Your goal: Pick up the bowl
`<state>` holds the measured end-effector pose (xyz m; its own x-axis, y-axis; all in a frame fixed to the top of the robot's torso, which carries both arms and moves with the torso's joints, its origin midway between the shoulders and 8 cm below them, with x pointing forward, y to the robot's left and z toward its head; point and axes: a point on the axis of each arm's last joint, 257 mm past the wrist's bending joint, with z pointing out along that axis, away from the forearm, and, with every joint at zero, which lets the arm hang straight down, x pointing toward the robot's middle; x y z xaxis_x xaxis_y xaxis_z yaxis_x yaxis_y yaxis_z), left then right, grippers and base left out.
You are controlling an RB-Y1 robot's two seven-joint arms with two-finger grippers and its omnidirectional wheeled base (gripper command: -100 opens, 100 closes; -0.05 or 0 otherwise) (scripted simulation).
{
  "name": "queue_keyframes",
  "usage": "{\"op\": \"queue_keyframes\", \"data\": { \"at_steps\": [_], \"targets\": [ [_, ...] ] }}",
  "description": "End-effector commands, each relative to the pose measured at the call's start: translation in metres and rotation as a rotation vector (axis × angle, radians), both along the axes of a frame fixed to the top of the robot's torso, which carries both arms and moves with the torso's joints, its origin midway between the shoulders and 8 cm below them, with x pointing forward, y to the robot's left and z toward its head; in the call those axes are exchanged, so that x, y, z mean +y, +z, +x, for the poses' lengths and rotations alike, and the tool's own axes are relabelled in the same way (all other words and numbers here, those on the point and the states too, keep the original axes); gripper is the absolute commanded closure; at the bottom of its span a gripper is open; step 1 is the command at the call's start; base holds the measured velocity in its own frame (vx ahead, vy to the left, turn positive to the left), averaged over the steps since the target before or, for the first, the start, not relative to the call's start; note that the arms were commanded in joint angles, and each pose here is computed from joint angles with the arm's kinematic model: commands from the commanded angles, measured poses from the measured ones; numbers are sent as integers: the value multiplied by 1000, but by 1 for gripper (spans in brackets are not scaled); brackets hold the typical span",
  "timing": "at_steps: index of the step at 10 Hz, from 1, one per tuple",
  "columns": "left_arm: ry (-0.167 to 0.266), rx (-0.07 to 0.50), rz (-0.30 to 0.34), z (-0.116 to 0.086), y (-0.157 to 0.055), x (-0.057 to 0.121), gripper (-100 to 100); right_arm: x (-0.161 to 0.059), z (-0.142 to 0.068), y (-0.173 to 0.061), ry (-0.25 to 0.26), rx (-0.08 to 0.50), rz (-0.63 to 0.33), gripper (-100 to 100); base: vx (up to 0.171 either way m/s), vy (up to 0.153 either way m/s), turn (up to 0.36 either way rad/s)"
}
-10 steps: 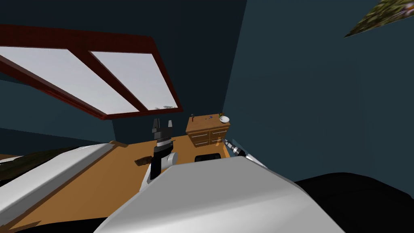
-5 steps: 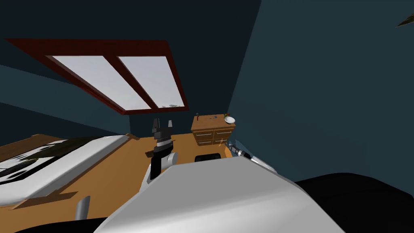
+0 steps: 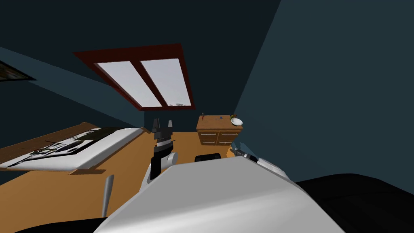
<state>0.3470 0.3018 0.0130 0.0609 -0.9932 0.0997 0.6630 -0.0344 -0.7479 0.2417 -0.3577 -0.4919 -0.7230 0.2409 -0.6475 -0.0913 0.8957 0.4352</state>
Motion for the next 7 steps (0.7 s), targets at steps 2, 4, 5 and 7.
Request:
{"op": "queue_keyframes", "data": {
  "at_steps": [2,4,5,7],
  "targets": [
    [0,0,0,0,0,0,0,-50,-38,-17,52,80,-137,-100,20,105,187],
    [0,0,0,0,0,0,0,-56,-41,-19,46,90,-147,-100,12,37,58],
    [0,0,0,0,0,0,0,-61,-45,-21,39,100,-155,-100,2,-4,-16],
    [0,0,0,0,0,0,0,-95,-65,-28,66,151,-237,-100,20,51,218]
  ]
}}
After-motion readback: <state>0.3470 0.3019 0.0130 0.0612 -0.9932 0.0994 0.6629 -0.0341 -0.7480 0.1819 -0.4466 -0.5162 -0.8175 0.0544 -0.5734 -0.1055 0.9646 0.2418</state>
